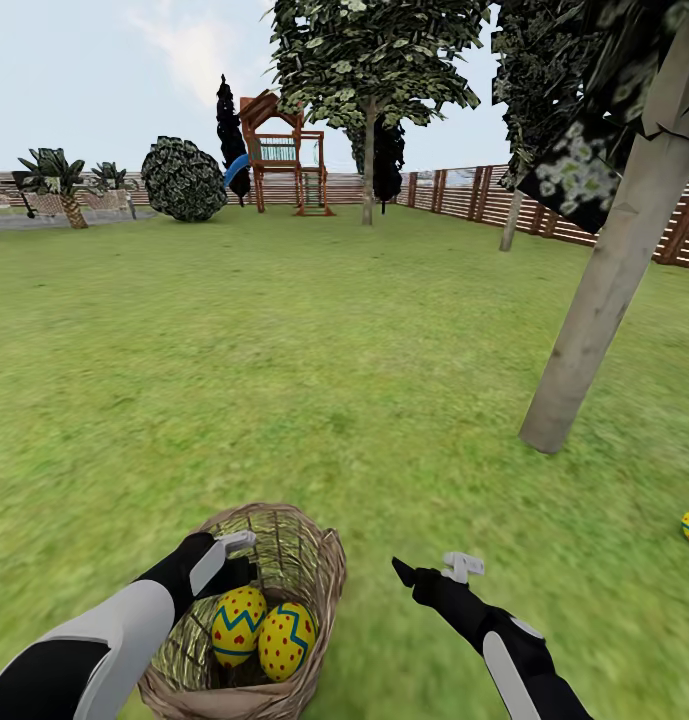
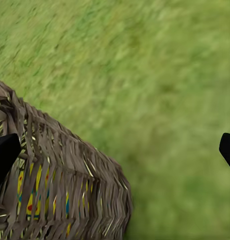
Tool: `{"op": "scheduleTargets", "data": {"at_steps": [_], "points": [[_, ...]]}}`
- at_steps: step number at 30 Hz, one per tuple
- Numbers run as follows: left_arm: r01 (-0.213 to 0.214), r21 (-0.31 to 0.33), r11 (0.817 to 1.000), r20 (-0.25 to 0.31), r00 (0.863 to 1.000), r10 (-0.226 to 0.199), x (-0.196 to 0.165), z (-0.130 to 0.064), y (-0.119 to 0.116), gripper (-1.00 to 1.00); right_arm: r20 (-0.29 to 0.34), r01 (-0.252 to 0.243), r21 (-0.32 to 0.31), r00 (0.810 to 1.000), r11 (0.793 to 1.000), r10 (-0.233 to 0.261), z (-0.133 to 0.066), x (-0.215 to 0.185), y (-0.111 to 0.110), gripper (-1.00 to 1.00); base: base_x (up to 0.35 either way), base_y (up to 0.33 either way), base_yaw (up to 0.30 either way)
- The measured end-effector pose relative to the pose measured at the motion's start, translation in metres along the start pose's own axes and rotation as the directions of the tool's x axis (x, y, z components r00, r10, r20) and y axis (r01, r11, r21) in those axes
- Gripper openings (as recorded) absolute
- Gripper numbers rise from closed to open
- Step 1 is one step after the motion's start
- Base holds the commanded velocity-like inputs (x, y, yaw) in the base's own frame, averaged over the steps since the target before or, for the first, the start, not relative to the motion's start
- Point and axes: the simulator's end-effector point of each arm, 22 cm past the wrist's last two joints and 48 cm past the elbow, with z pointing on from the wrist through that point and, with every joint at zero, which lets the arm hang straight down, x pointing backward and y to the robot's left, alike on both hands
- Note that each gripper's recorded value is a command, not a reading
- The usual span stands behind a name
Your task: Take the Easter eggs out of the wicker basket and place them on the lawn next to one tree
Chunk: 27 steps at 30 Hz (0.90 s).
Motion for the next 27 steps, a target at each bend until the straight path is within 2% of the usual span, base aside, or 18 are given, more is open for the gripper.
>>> {"op": "scheduleTargets", "data": {"at_steps": [17,27], "points": [[0.003,0.0,1.0,0.019,1.0,-0.003,-0.004,0.0,0.0,1.0,0.0,0.0,0.001,1.0,1.0,0.0,0.0,0.0,-0.001,1.0,0.0,0.0,0.0],[0.004,-0.011,1.0,-0.006,1.0,-0.004,0.008,0.019,0.004,1.0,-0.033,-0.015,0.017,0.999,1.0,0.016,0.007,0.017,-0.012,1.0,0.0,0.0,0.0]]}}
